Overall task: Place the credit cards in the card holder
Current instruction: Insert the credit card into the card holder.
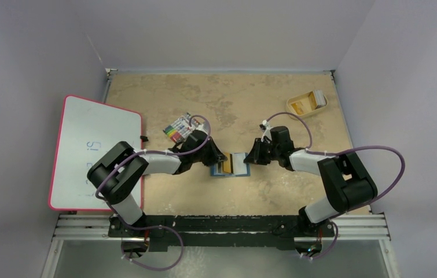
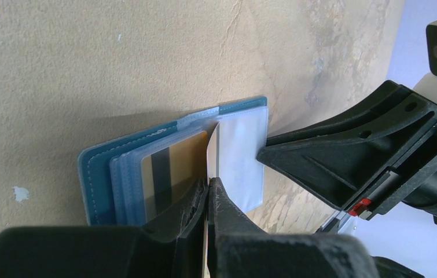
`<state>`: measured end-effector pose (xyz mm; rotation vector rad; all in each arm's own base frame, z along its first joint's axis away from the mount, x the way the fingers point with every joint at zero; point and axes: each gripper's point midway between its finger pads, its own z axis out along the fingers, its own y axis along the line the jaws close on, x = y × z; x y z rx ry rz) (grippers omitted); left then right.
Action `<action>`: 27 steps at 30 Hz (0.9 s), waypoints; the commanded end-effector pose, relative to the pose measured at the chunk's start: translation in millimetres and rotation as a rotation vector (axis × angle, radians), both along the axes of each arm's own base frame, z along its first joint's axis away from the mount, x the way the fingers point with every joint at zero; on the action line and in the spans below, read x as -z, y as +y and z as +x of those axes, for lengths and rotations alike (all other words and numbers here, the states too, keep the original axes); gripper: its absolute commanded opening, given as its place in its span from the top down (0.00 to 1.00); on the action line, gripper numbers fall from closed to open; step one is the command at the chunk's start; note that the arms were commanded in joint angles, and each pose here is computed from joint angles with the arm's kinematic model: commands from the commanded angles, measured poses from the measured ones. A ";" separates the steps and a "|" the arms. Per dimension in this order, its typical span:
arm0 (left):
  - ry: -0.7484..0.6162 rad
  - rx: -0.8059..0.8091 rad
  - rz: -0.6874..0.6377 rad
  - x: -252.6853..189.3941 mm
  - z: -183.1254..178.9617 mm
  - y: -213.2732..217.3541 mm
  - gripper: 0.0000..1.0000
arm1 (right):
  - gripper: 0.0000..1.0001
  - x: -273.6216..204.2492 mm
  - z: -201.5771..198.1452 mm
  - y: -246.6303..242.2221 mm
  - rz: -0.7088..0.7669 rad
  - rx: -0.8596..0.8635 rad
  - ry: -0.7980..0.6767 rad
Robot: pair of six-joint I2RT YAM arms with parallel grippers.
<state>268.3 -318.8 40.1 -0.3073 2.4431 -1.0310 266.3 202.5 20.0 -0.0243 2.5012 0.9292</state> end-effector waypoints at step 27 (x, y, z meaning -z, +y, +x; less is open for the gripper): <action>0.063 0.034 -0.011 15.1 -10.6 -6.5 1.00 | 0.85 9.0 -7.0 -0.1 -0.002 -0.022 0.011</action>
